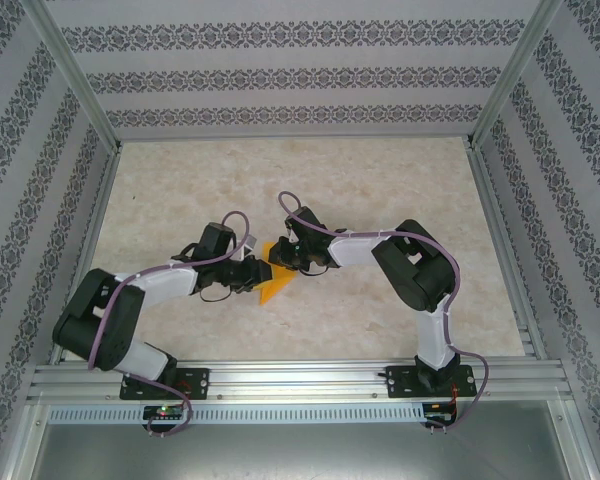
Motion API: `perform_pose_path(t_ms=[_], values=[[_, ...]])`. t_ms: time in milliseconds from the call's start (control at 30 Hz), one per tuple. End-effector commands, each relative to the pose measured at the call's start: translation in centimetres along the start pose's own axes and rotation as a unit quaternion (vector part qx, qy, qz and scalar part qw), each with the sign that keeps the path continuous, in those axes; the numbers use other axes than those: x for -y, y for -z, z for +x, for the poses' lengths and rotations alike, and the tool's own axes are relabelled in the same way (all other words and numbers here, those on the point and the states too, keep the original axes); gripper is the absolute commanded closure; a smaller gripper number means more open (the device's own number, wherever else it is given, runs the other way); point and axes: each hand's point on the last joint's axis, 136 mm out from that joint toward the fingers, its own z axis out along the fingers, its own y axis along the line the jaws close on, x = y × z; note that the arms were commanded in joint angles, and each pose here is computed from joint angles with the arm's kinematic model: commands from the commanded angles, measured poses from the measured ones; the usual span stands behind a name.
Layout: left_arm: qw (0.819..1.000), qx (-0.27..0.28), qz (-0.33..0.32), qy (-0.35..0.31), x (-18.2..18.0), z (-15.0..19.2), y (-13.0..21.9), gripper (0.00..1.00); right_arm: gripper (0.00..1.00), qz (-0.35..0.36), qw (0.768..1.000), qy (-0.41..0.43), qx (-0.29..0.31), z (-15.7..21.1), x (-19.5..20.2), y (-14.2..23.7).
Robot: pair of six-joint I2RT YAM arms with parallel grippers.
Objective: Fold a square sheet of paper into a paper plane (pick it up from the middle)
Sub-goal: Fourth fold the wing at the center of the table.
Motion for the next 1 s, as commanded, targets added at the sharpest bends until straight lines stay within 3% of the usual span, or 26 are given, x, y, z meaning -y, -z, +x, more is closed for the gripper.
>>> perform_pose_path(t_ms=[0, 300, 667, 967], values=[[0.999, 0.01, 0.022, -0.021, 1.7, -1.2, -0.9, 0.77, 0.83, 0.069, 0.997, -0.019, -0.028, 2.3, 4.2, -1.3], [1.0, 0.005, -0.009, -0.02, -0.3, -2.2, -2.6, 0.78, 0.83, 0.069, 0.997, -0.02, -0.033, 2.5, 4.4, -1.5], [0.993, -0.032, -0.115, 0.013, -7.5, 2.2, -2.1, 0.81, 0.83, 0.077, 0.996, -0.024, -0.033, 2.5, 5.1, -1.5], [0.984, -0.078, -0.162, 0.004, -9.6, 5.3, -0.4, 0.82, 0.83, 0.087, 0.995, -0.027, -0.034, 2.5, 5.8, -1.5]])
